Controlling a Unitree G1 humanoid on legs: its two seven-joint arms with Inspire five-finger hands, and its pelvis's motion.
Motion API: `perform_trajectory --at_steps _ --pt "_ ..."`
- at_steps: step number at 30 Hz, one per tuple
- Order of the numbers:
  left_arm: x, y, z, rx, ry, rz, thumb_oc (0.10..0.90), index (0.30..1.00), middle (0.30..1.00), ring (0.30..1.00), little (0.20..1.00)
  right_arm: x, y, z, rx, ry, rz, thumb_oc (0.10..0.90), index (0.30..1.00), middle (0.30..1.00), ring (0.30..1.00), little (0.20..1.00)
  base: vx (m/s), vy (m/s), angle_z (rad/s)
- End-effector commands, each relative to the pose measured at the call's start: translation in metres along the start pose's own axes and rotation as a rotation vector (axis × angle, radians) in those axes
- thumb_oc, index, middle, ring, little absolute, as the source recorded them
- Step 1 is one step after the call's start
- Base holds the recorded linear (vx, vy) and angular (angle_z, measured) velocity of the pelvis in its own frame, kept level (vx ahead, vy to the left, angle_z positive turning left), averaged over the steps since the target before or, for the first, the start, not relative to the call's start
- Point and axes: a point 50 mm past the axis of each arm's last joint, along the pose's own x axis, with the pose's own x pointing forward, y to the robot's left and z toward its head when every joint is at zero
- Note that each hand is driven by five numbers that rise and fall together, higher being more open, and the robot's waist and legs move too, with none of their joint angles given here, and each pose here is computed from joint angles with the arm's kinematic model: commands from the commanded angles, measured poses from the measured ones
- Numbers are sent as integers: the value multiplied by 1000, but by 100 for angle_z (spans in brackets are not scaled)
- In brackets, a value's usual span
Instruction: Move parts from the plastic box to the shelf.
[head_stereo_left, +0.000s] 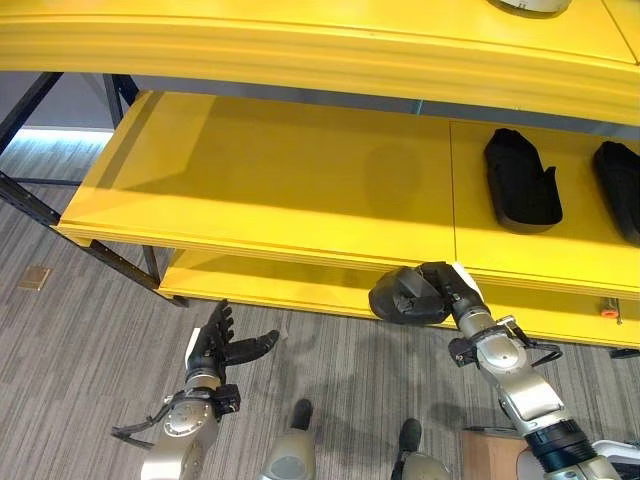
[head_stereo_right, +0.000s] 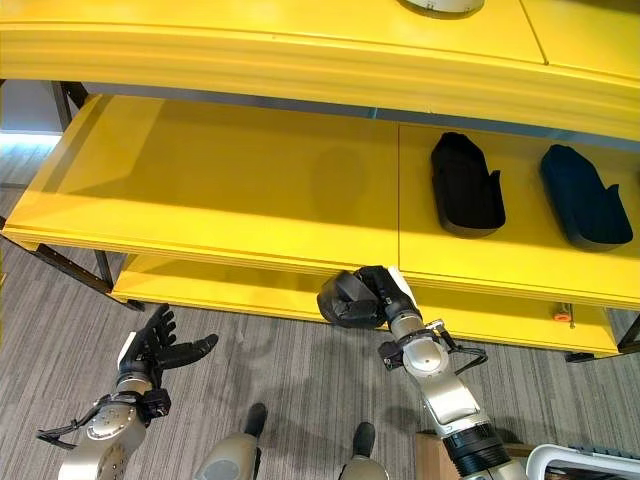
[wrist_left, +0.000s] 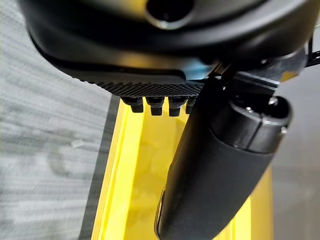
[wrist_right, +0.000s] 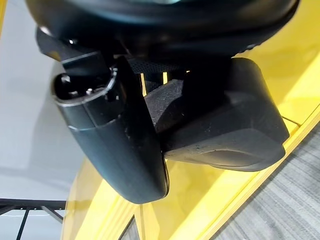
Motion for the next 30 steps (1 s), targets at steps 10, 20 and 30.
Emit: perform_trajectory --at_steps 10,20,30 --pt "-11 1 3 24 -64 -7 900 1000 1000 1000 1000 13 3 128 54 -561 56 400 300 300 300 300 0 11 -7" --pt "-7 4 4 -6 -66 21 900 1000 1000 1000 1000 14 48 188 265 -705 320 400 300 300 300 300 -4 -4 11" --pt "-1 5 11 13 -93 36 900 1000 1000 1000 1000 -10 58 256 308 -954 420 400 300 300 300 300 11 2 10"
